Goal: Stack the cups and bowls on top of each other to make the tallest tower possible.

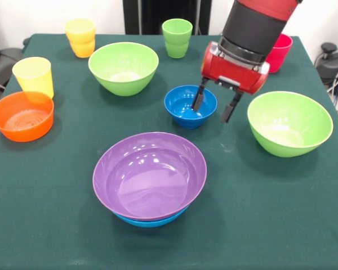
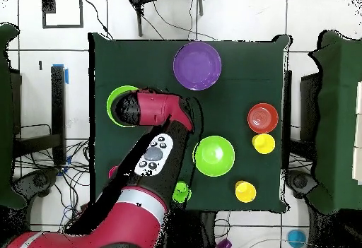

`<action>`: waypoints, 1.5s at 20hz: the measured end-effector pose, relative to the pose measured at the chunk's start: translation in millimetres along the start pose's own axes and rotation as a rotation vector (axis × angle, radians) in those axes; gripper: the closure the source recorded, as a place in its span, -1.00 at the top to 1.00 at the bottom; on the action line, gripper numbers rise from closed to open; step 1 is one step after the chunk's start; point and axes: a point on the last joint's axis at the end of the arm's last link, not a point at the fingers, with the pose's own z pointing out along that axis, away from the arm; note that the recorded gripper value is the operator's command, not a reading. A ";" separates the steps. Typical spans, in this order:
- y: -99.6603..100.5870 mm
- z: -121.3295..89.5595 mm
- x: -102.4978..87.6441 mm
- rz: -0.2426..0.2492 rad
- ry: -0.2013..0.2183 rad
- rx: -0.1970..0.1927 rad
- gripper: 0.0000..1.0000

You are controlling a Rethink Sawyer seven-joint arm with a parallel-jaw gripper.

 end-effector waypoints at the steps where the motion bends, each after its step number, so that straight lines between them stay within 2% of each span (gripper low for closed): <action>1: -1.5 -3.9 -2.3 0.003 -0.005 -0.001 1.00; 5: -4.2 -5.8 -4.4 0.006 -0.009 0.002 1.00; 8: -6.4 3.7 1.2 0.004 0.006 0.010 1.00; 16: -14.6 32.0 27.5 -0.002 0.066 0.037 1.00; 22: -24.4 38.6 45.9 0.005 0.105 0.051 1.00; 30: -29.2 43.2 61.0 0.005 0.134 0.062 1.00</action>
